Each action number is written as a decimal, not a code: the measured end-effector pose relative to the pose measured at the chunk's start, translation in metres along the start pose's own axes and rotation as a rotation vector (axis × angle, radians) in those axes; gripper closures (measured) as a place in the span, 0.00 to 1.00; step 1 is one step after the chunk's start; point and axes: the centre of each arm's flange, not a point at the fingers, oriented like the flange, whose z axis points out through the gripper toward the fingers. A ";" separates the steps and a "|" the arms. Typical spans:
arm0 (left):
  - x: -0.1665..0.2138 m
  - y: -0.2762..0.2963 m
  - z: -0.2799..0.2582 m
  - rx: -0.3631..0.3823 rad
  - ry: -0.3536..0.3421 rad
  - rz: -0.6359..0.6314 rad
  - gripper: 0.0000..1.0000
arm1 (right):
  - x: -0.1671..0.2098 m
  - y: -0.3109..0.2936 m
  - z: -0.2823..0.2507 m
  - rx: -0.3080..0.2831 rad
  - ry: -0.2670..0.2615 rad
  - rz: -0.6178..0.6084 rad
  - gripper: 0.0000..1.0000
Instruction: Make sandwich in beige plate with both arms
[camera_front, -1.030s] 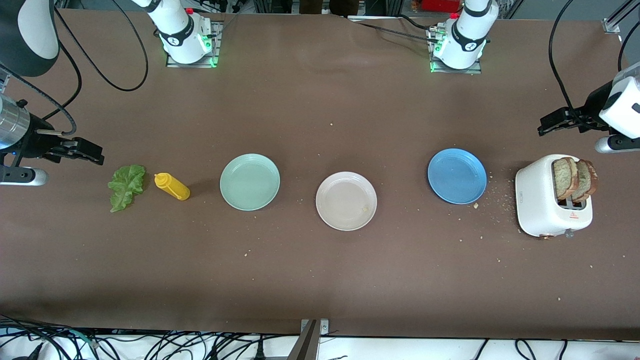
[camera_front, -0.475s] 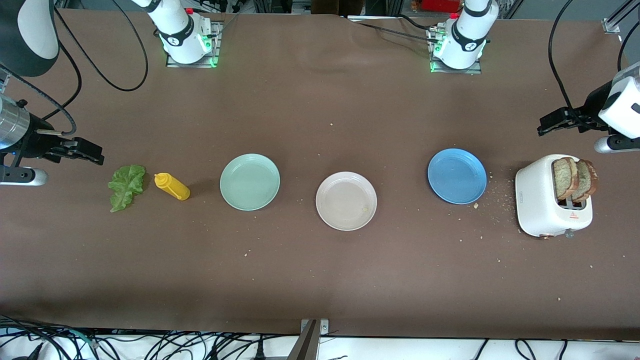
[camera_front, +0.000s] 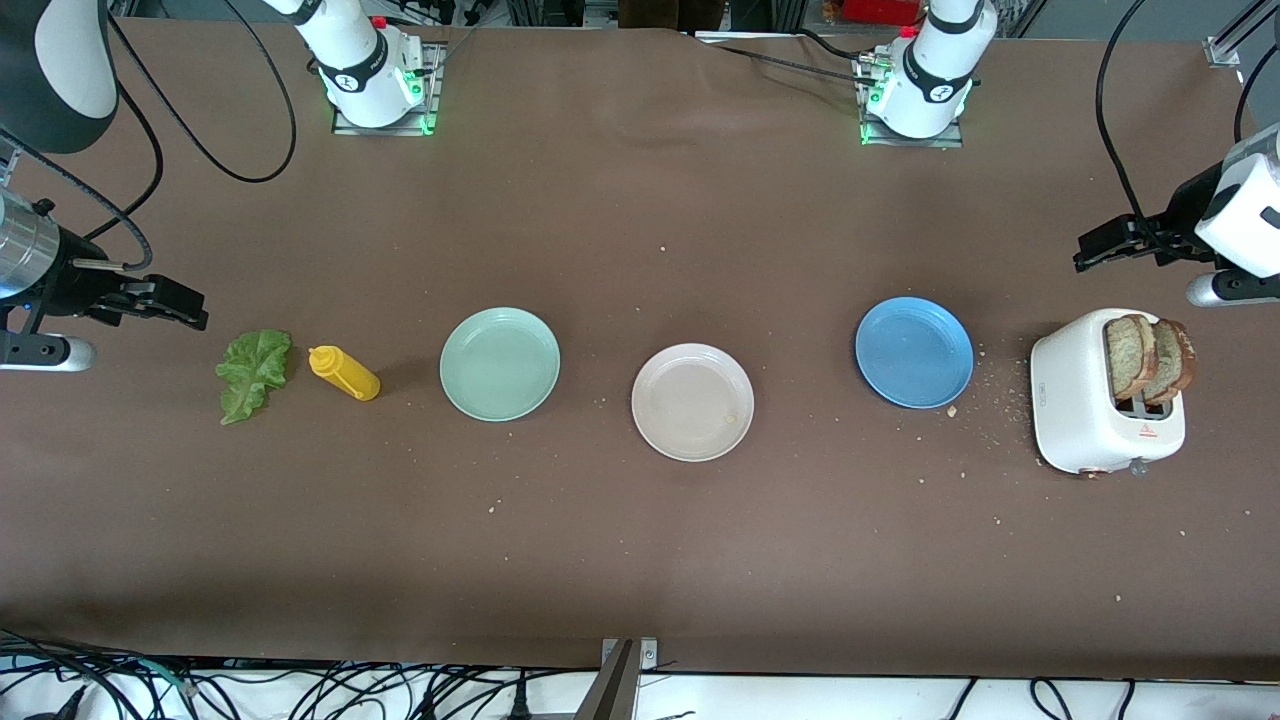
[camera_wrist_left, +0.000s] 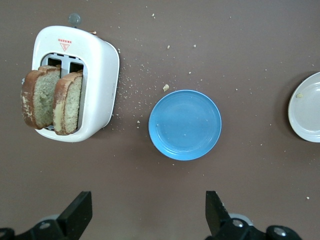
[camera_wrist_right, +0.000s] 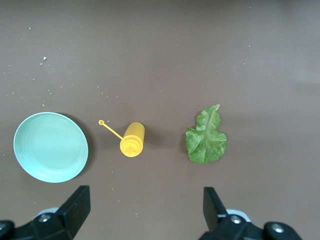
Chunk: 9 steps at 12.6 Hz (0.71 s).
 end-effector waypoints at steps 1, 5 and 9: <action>0.000 0.000 0.000 0.000 0.000 0.000 0.00 | 0.000 0.000 0.000 0.000 0.000 0.000 0.00; 0.000 0.000 0.000 0.000 0.000 0.000 0.00 | 0.000 0.000 0.001 0.000 -0.001 0.001 0.00; 0.000 0.001 0.000 0.000 -0.001 0.001 0.00 | 0.000 0.000 0.003 0.000 -0.006 0.001 0.00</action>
